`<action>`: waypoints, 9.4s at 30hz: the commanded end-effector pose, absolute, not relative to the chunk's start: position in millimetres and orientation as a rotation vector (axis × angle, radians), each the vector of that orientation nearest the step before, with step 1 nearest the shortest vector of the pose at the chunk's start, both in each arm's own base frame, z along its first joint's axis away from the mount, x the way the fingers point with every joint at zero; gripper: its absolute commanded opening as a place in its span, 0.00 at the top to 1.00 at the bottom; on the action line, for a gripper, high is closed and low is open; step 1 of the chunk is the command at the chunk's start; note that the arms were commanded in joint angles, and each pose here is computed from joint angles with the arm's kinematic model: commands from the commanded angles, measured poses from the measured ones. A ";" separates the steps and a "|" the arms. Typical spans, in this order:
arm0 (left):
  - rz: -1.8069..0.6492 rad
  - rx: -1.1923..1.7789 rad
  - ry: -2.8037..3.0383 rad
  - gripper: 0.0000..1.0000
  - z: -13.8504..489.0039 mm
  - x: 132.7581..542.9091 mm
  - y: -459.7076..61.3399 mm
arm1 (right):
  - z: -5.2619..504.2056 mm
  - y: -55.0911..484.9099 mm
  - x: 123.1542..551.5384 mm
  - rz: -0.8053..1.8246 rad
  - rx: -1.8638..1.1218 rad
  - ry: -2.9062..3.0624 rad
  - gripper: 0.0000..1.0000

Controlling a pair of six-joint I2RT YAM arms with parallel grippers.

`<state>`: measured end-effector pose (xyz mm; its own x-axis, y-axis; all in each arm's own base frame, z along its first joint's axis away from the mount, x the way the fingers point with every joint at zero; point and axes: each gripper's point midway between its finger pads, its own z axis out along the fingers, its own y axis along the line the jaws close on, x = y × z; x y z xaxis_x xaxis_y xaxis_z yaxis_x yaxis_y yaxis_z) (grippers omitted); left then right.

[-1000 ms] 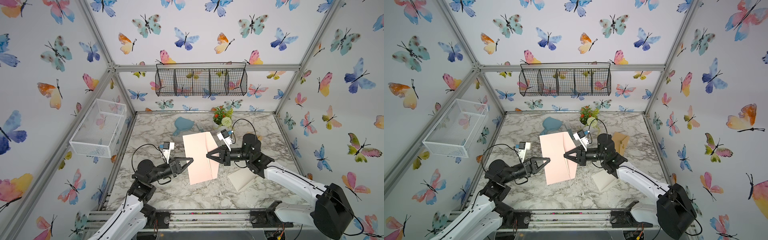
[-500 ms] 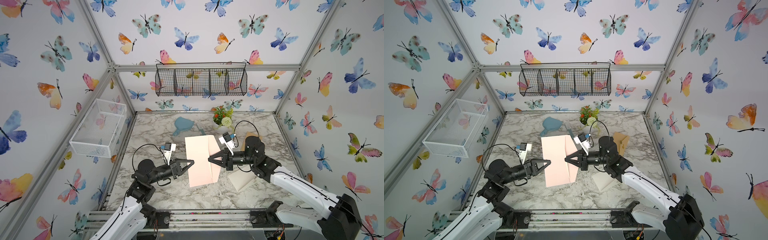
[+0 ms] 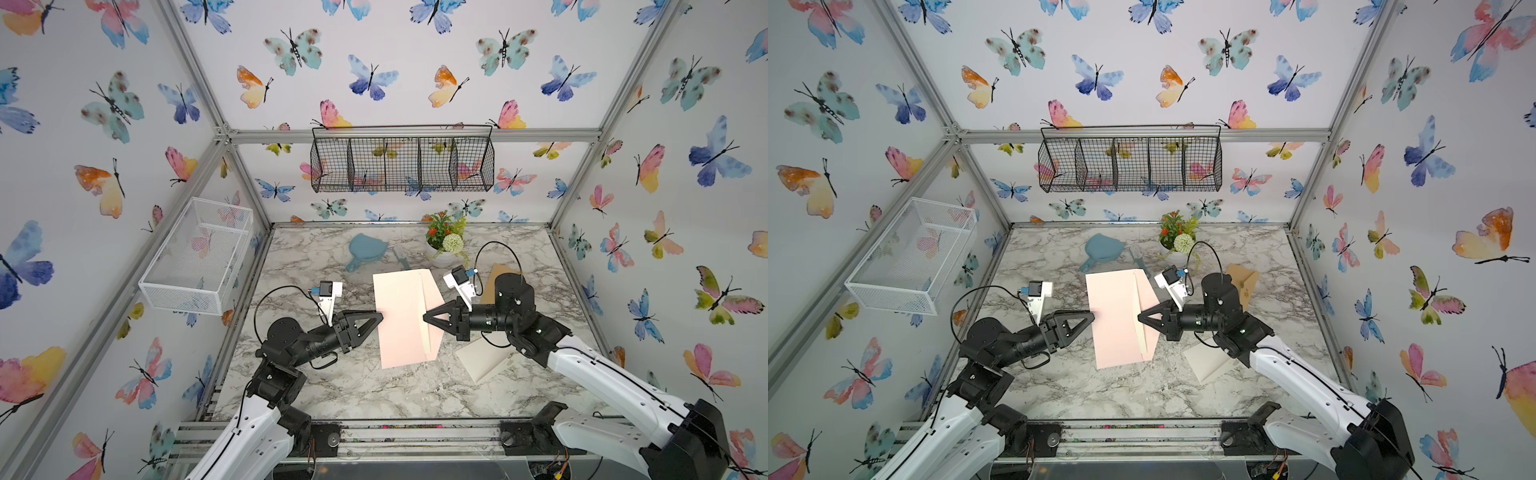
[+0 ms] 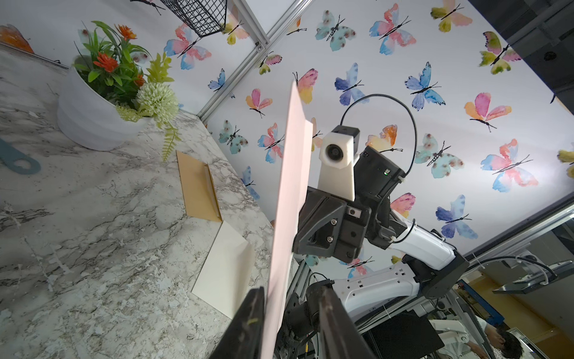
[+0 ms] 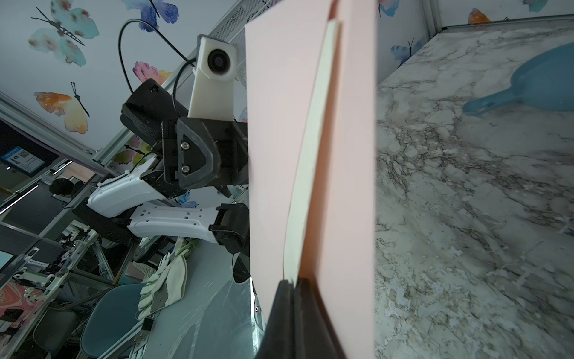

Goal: Take the letter paper out of the envelope
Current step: Take out the letter paper from the envelope, then place the envelope at the center of the board, then unfold the letter paper, then move the envelope to the center of the board, then place the letter paper at the center of the board.

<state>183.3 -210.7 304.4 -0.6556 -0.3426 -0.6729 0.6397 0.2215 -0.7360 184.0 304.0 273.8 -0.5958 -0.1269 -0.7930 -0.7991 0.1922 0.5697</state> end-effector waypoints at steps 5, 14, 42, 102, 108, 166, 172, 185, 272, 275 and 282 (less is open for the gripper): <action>-1.554 0.284 1.653 0.85 313.9 184.6 -209.1 | 278.3 303.9 183.0 1.440 -0.876 1.845 0.99; -1.551 0.282 1.664 0.97 309.4 187.2 -210.2 | 281.7 304.1 181.3 1.457 -0.876 1.825 0.99; -1.325 0.126 1.768 0.98 282.1 222.7 -159.5 | 257.9 261.4 185.6 1.182 -0.823 1.999 0.99; -1.585 0.247 1.586 0.32 265.6 201.0 -169.2 | 310.1 304.7 144.7 1.852 -1.201 1.577 0.99; -1.708 0.412 1.496 0.36 286.5 176.4 -198.7 | 307.0 310.1 151.9 1.887 -1.184 1.571 0.99; -0.998 0.109 2.090 1.00 210.0 238.1 -235.2 | 225.9 335.1 230.9 0.790 -0.453 2.193 0.36; -1.017 0.106 2.058 1.00 216.9 235.2 -233.8 | 209.1 324.3 244.7 0.626 -0.387 2.254 0.35; -1.000 0.036 1.962 1.00 227.9 231.2 -207.1 | 221.8 306.3 232.6 0.784 -0.485 2.128 0.98; -0.937 0.084 2.101 0.48 157.2 249.4 -185.6 | 31.8 435.5 314.6 1.206 -0.663 2.682 0.82; -0.944 0.087 2.100 0.48 158.2 250.2 -187.1 | 34.3 432.6 315.5 1.168 -0.672 2.694 0.57; -0.958 0.091 2.110 0.48 154.5 249.5 -189.5 | 56.0 420.7 318.4 1.102 -0.647 2.636 0.11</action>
<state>248.3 -191.3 156.2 -0.6835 -0.2405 -0.6892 0.3641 0.7059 -0.6075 314.4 434.6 52.6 -0.8800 -0.3349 -0.3368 -0.4737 0.5657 0.6749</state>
